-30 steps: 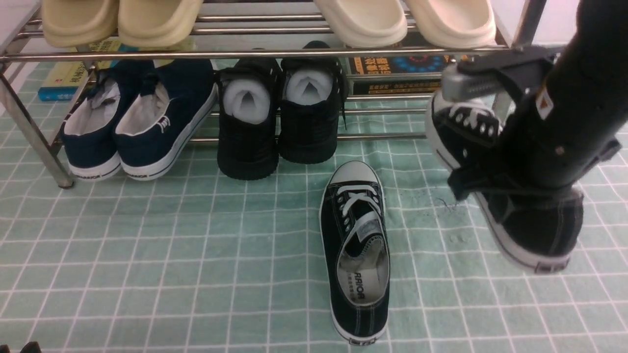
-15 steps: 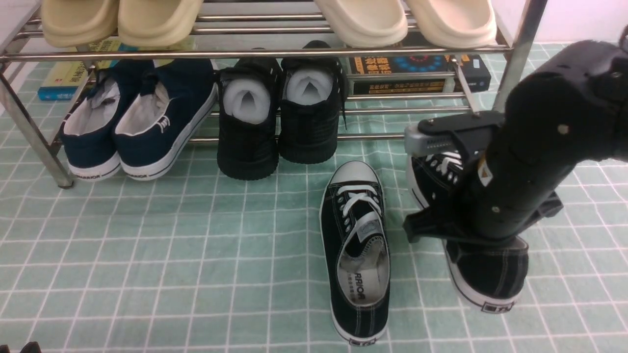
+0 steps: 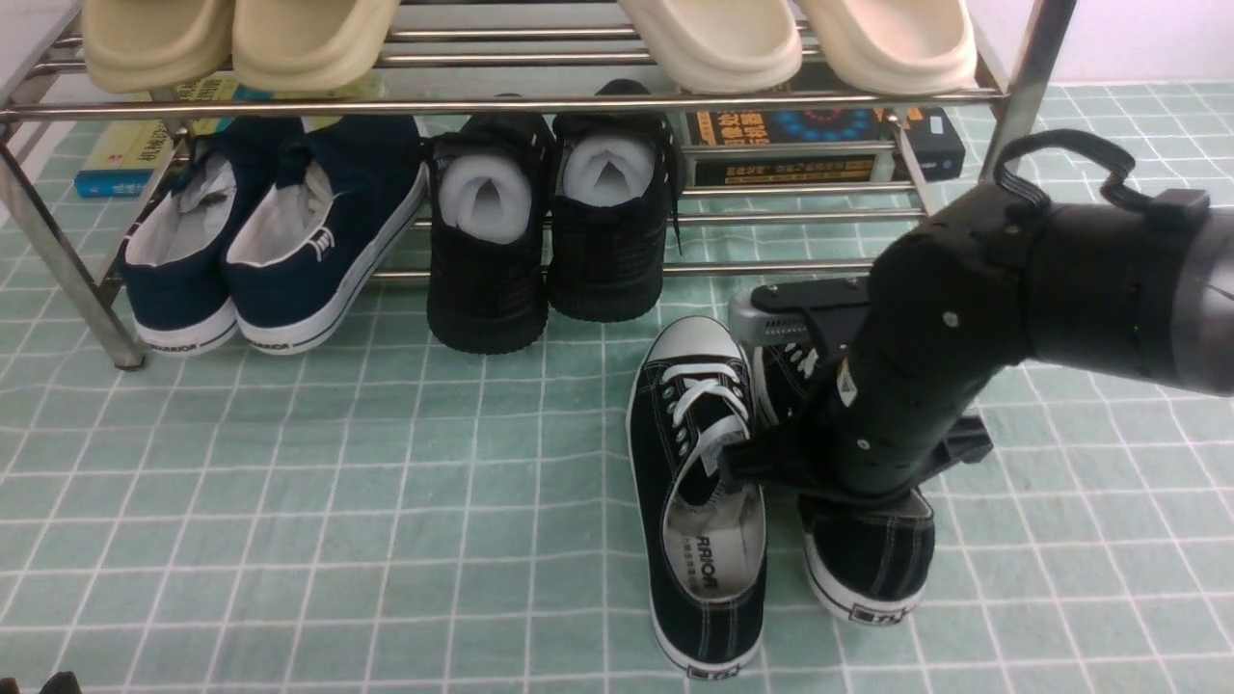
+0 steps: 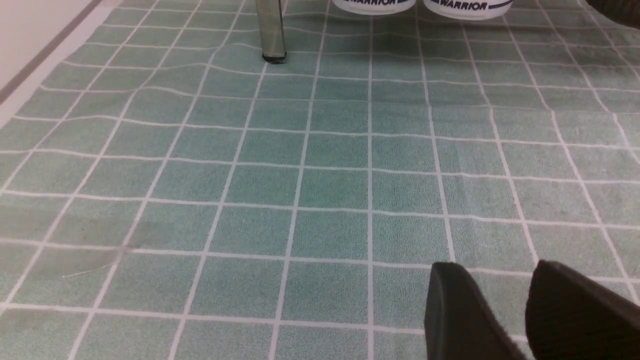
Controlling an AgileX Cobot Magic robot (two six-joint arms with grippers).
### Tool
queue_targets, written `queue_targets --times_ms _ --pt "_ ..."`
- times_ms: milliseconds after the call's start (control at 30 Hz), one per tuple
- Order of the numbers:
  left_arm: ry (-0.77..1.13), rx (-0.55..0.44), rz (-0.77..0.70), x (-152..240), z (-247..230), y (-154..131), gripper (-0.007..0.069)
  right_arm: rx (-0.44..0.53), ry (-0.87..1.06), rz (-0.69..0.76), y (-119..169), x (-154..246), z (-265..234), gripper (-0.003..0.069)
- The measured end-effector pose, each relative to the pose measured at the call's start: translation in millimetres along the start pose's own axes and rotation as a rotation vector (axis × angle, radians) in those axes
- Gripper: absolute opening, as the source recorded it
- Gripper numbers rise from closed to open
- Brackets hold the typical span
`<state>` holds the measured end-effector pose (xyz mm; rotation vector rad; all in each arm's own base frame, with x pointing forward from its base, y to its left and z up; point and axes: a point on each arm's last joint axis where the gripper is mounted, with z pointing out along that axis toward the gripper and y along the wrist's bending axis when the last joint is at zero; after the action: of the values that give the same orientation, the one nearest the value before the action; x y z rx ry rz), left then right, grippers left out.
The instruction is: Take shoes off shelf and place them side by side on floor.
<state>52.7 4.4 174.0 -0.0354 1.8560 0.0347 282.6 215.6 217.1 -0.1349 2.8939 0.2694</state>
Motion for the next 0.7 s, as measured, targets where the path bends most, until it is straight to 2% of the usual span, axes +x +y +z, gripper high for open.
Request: queue_targets --times_ms 133,233,333,367,467,567,633,667,700 --pt "0.000 0.000 0.000 0.0 0.0 0.0 0.0242 -0.019 -0.001 0.018 3.2 -2.1 -7.3 0.0197" --pt "0.000 0.000 0.000 0.0 0.0 0.0 0.0242 -0.031 0.012 0.026 8.6 -7.1 -28.1 0.0321" --pt "0.000 0.000 0.000 0.0 0.0 0.0 0.0242 -0.034 0.017 -0.053 14.4 -14.2 -61.7 0.0385" --pt "0.000 0.000 0.000 0.0 0.0 0.0 0.0242 -0.033 0.017 -0.080 15.4 -15.5 -69.5 0.0384" --pt "0.000 0.000 0.000 0.0 0.0 0.0 0.0242 -0.034 -0.036 -0.204 18.5 -22.8 -108.9 0.0309" --pt "0.000 0.000 0.000 0.0 0.0 0.0 0.0242 -0.050 -0.133 -0.283 15.4 -20.3 -146.0 0.0153" --pt "0.000 0.000 0.000 0.0 0.0 0.0 0.0242 -0.058 -0.156 -0.305 12.7 -15.5 -158.1 0.0096" --pt "0.000 0.000 0.000 0.0 0.0 0.0 0.0242 -0.079 -0.198 -0.324 5.7 -2.7 -179.8 0.0012" --pt "0.000 0.000 0.000 0.0 0.0 0.0 0.0242 -0.088 -0.219 -0.329 0.2 6.7 -191.3 -0.0007"
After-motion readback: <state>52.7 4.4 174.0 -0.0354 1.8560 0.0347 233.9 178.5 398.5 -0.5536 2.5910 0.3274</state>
